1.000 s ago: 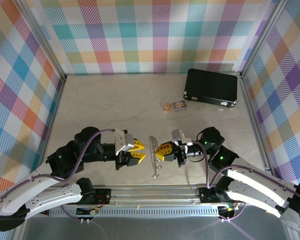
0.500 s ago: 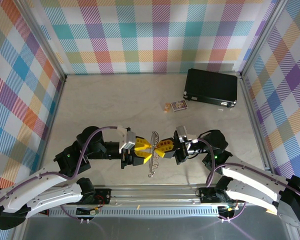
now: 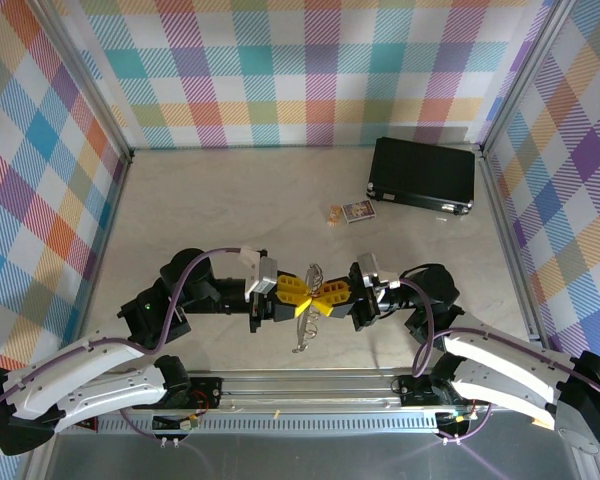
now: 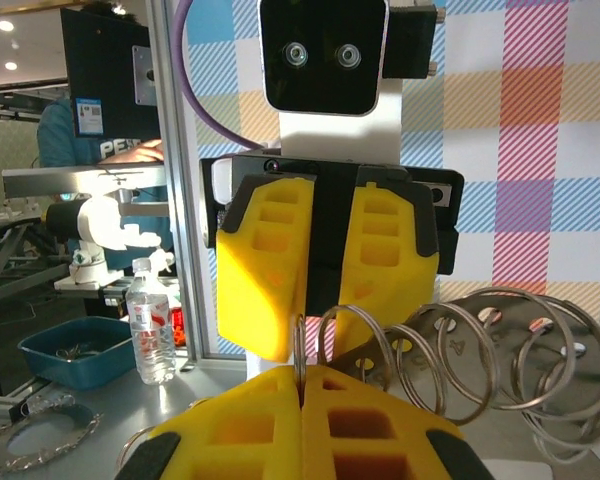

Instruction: Put the keys on the keyring

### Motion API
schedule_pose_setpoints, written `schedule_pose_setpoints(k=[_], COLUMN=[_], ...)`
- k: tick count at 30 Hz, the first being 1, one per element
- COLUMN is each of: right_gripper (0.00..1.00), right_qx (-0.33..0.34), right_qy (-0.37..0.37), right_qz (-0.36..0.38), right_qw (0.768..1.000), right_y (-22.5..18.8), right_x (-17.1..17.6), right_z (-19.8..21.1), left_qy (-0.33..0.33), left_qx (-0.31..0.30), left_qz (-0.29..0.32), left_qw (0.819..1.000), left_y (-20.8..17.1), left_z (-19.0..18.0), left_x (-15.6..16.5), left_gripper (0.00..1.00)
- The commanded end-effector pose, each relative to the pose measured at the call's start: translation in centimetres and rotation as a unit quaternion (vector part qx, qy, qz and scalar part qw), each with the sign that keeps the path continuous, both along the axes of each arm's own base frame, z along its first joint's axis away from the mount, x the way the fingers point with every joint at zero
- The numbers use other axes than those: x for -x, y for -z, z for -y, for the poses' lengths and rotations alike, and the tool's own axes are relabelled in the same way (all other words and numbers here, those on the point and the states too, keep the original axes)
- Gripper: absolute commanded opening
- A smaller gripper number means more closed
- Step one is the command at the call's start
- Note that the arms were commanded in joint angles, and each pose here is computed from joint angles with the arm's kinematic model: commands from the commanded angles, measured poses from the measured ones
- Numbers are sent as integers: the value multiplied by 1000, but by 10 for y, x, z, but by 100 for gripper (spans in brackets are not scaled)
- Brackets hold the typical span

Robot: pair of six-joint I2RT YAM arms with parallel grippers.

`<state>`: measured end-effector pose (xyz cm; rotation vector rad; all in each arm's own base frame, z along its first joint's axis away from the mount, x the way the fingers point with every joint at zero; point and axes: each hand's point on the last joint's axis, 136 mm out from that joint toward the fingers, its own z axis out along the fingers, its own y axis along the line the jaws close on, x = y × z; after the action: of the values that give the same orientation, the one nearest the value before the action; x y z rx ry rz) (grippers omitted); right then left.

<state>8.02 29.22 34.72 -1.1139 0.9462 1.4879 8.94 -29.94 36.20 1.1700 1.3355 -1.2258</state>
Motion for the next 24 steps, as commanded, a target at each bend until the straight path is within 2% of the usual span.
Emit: schedule_pose_setpoints(k=[1,5,8,13,24], right_gripper=[0,0,0,0,0], right_qx=[-32,-38,-40,-44,-47], right_qy=[3,13,18,23,58], right_qz=[16,15,14,15,8], right_qw=[999,999,999,999,997], right_y=[-14,-16,-16,-18,-21], right_x=[5,3,2,3,-8], right_z=[7,9,10,11,13], left_qy=[11,8,2,-14,-28], left_qx=[13,9,7,10,13], left_qz=[12,11,10,13,37], left_qw=[1000,1000,1000,1000,999], left_y=[-5,-2,0,1,-13], left_z=[1,1,-1,-7,-21], left_x=[5,4,3,2,5], left_gripper=[17,18,22,37,35])
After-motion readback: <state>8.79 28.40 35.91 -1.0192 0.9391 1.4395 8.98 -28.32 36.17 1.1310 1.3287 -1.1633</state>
